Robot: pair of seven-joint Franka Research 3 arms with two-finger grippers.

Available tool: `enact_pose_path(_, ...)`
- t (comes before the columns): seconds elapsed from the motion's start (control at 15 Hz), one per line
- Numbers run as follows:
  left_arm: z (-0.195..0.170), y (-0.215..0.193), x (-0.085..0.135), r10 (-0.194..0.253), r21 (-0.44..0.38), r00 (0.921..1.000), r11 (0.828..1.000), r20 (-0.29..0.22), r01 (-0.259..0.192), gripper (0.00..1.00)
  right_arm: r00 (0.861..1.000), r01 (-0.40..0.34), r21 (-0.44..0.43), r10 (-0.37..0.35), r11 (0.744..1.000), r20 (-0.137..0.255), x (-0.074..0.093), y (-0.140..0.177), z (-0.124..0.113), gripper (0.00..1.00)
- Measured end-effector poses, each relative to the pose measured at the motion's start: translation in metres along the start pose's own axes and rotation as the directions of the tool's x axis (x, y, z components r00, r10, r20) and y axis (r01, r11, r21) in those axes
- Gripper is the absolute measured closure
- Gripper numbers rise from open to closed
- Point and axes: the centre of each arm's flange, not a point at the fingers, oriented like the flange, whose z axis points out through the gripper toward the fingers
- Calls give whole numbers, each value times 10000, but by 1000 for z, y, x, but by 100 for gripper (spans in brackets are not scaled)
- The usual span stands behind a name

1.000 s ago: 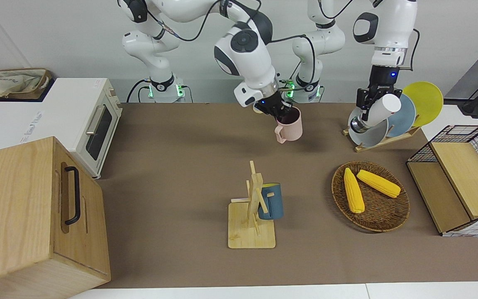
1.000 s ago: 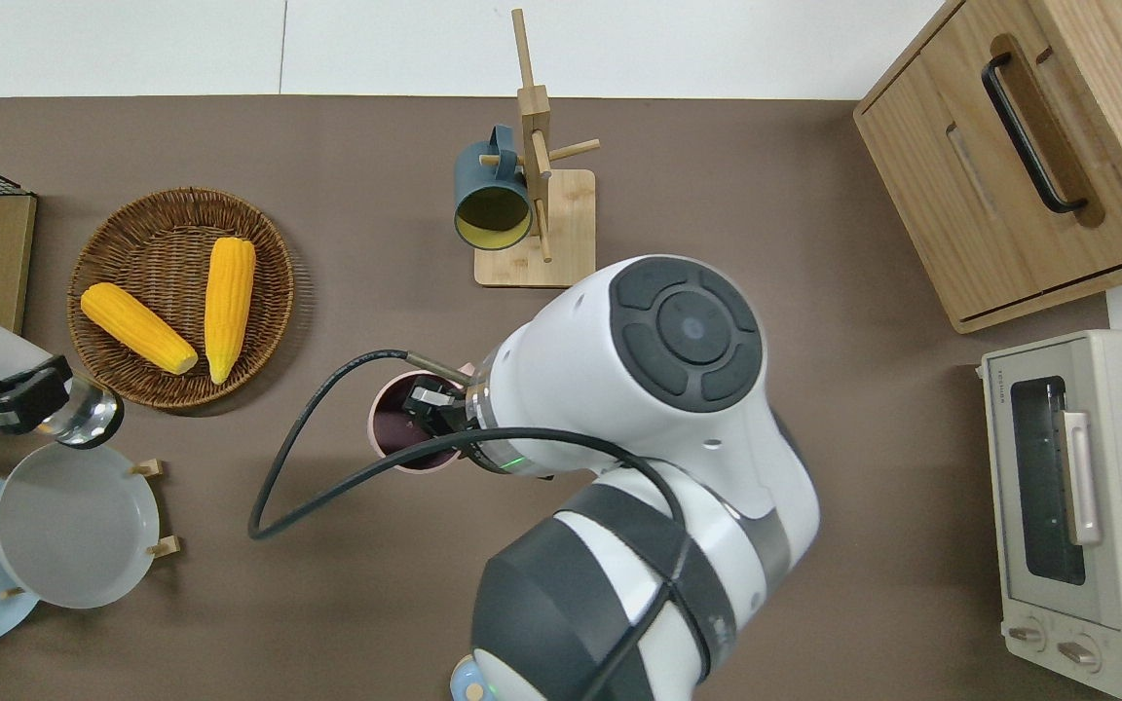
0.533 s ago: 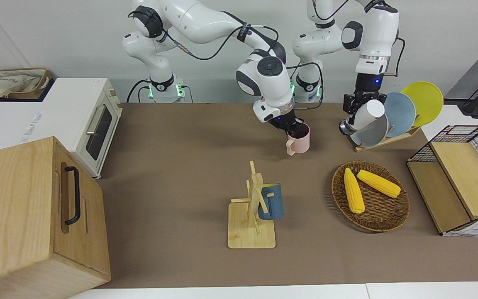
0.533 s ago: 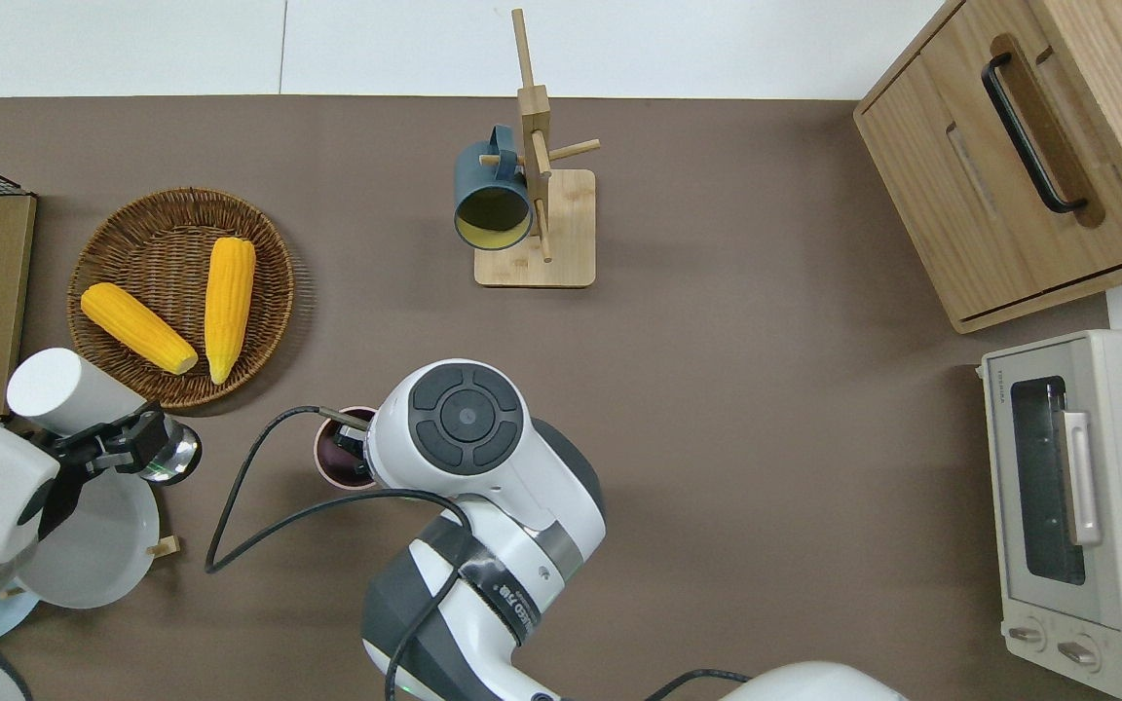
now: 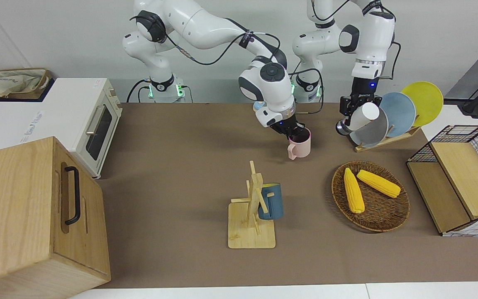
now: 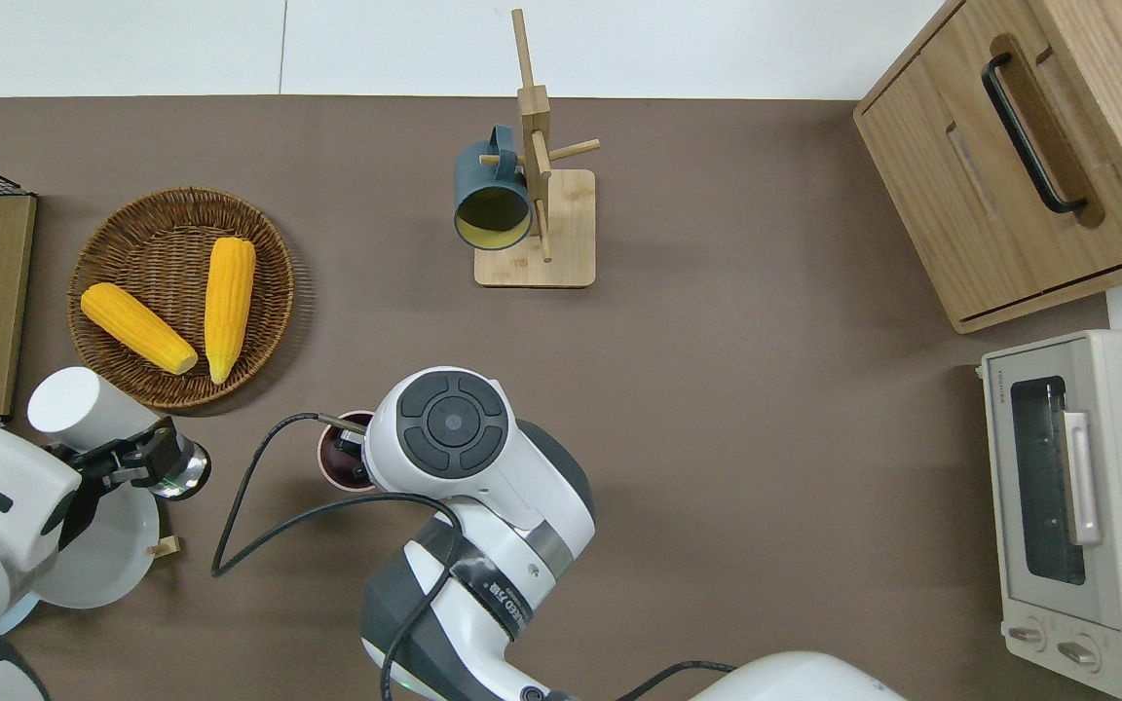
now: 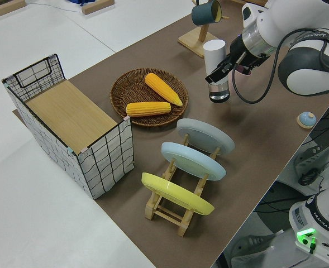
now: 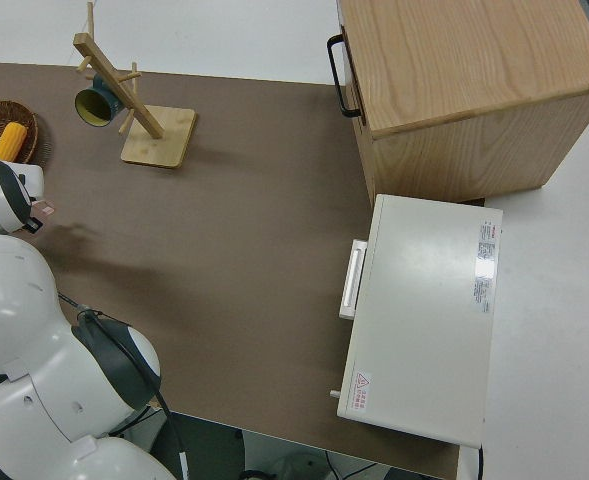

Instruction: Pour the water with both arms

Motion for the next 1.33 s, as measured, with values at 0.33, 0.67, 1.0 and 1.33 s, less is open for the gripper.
enact_pose_path(0.33,0,0,0,-1,1,10000,10000,-3,1,37,9996,63,-160,-68,9999,-256,1,2,27,95)
enact_pose_path(0.67,0,0,0,-8,1,10000,10000,-2,8,37,9992,162,32,-161,9999,-358,-2,-1,40,94)
enact_pose_path(1.0,0,0,0,-18,2,10000,10000,-2,18,37,9992,55,42,-53,10000,-402,1,0,43,39)
enact_pose_path(1.33,1,3,-1,48,-16,10000,10000,14,-48,37,9981,-347,379,366,9987,-495,5,-23,2,1)
